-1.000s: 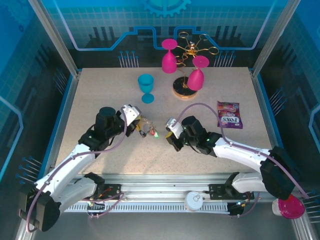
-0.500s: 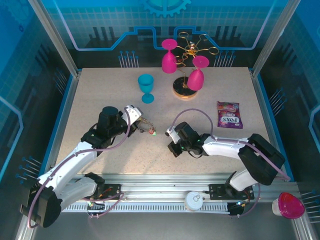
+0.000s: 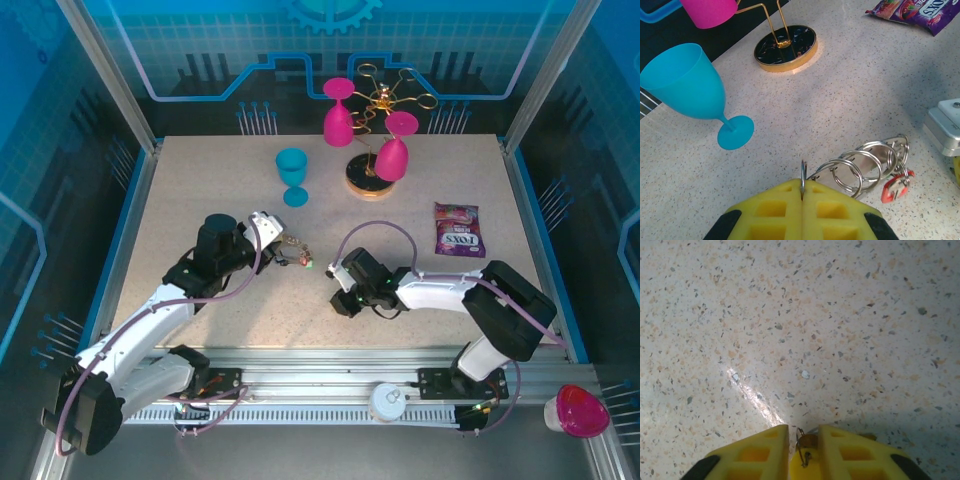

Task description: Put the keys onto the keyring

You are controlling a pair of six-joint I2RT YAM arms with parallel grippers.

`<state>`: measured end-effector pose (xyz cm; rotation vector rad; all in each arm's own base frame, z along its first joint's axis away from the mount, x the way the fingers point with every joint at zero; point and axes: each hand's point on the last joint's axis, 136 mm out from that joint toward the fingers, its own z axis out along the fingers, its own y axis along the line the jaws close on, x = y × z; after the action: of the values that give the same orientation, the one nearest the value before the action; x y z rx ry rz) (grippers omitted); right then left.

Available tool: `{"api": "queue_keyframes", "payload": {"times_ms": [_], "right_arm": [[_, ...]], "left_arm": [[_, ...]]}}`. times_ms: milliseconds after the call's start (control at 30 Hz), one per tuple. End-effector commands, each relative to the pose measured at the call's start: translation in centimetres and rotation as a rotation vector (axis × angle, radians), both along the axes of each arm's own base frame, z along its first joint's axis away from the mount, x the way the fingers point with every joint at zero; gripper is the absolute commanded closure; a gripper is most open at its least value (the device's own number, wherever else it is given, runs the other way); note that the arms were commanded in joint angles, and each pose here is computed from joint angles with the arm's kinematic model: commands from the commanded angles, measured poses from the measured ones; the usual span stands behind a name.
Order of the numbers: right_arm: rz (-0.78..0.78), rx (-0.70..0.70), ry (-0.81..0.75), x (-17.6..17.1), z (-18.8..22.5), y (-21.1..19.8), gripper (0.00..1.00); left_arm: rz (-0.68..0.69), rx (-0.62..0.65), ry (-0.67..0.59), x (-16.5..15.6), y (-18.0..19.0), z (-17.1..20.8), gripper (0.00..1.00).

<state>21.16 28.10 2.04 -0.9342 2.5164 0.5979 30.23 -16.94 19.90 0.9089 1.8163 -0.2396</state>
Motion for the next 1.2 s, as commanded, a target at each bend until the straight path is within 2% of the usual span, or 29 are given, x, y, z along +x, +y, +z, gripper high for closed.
{"api": "queue_keyframes", "payload": {"times_ms": [0,267,1167], "right_arm": [[-0.005,0.002,0.010,-0.3,1.4,0.3,0.72],[-0.038,-0.010,0.039,-1.0,3.5,-0.5,0.68],[0.017,-0.108,0.104,-0.5,0.7,0.2,0.76]], "left_arm": [[-0.020,-0.008,-0.052,0.2,-0.5,1.0,1.00],[-0.023,-0.011,-0.055,0.0,-0.4,1.2,1.00],[-0.045,-0.017,-0.042,-0.5,-0.7,1.0,1.00]]}}
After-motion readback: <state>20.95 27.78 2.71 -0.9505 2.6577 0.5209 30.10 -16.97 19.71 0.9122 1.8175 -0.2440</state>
